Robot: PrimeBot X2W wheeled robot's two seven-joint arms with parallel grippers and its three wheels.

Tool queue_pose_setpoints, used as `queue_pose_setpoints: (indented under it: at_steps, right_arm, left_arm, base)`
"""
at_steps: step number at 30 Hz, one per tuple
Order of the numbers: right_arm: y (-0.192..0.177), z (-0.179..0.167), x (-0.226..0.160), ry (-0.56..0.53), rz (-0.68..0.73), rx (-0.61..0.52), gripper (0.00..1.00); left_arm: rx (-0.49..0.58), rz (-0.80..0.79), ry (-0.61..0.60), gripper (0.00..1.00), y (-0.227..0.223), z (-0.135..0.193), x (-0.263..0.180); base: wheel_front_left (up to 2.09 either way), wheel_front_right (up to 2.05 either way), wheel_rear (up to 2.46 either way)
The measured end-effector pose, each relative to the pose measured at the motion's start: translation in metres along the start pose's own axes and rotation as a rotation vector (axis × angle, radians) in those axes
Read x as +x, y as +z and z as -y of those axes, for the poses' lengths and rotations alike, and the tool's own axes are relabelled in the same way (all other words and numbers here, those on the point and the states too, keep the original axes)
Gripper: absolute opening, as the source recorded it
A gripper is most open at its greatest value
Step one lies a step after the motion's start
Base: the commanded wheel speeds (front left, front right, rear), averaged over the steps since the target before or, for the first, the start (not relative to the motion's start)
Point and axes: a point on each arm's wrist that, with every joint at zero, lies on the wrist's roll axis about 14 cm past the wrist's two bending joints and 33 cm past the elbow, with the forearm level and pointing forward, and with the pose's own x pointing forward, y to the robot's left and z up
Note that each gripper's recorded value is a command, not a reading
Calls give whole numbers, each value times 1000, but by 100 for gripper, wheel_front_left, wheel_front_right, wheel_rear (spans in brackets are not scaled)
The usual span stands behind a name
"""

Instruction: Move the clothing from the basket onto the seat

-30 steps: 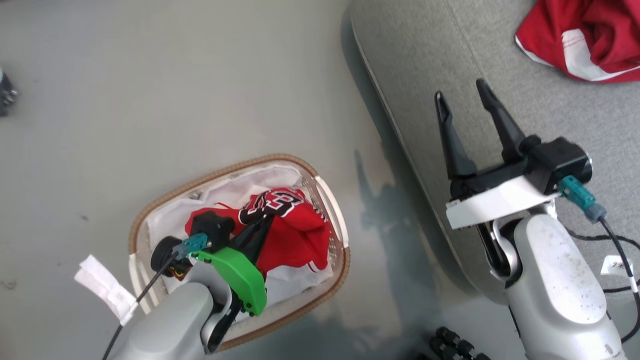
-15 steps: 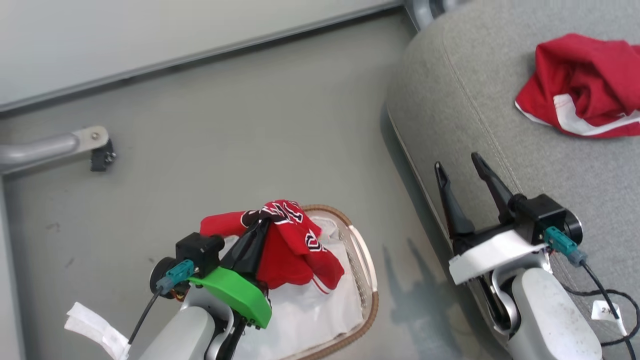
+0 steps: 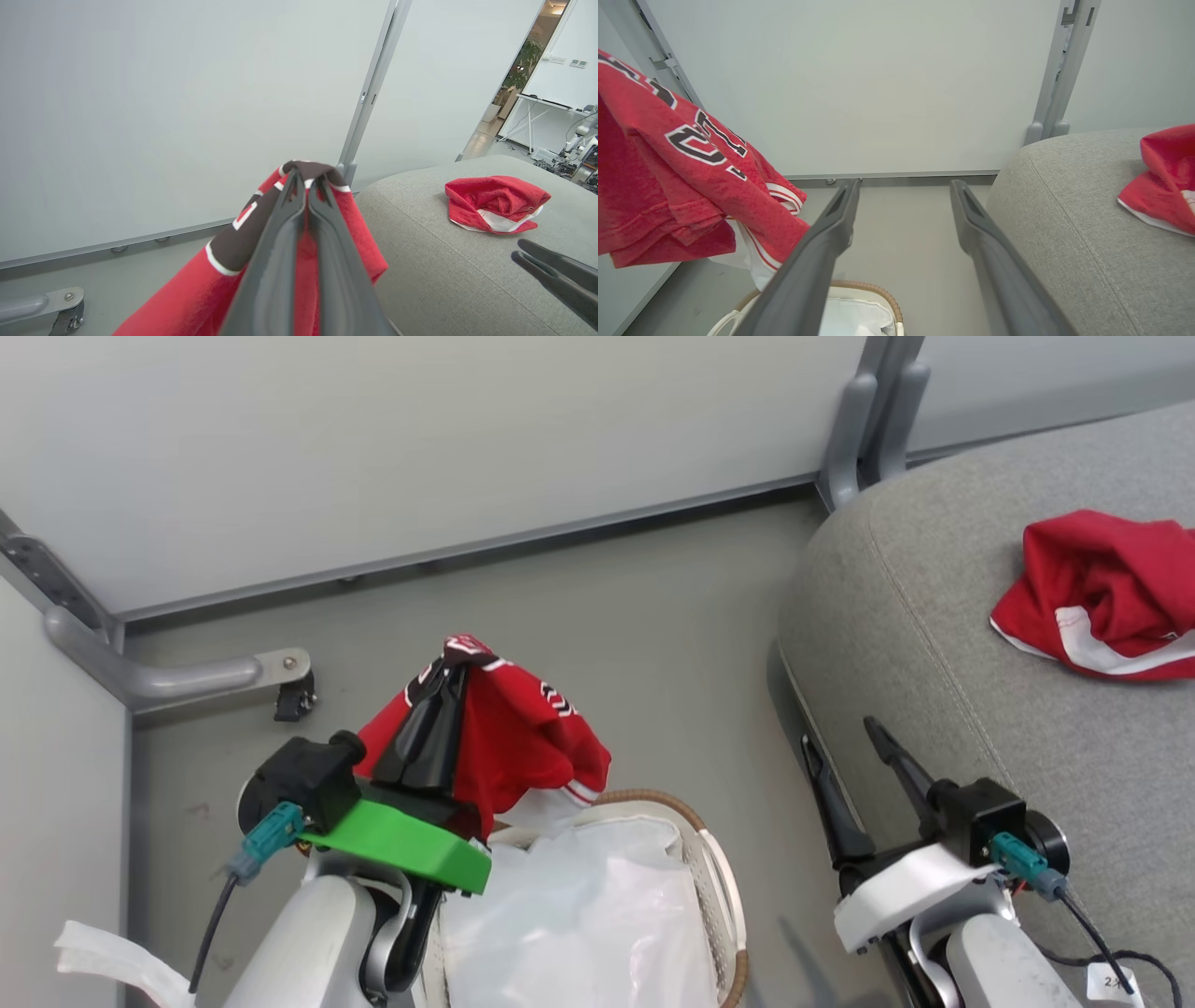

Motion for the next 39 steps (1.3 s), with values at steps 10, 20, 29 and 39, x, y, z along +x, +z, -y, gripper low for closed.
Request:
queue_pose_setpoints:
  at_steps: [10, 20, 29, 39]
  right_arm:
    - [-16, -55, -13, 170, -54, -56, 100]
    - [-22, -116, -2, 450, -72, -197, 100]
    - [-2, -142, 30, 589, -21, -312, 100]
    - [-1, -165, 43, 656, -23, -328, 78]
  left_arm:
    - [79, 194, -26, 0, 70, 14, -6]
    - [70, 202, -64, 0, 72, 30, -9]
    - [62, 188, -95, 0, 68, 40, -9]
    - [46, 191, -147, 0, 70, 58, -11]
  base:
    - [0, 0, 0]
    - [0, 0, 0]
    - [0, 0, 0]
    - [0, 0, 0]
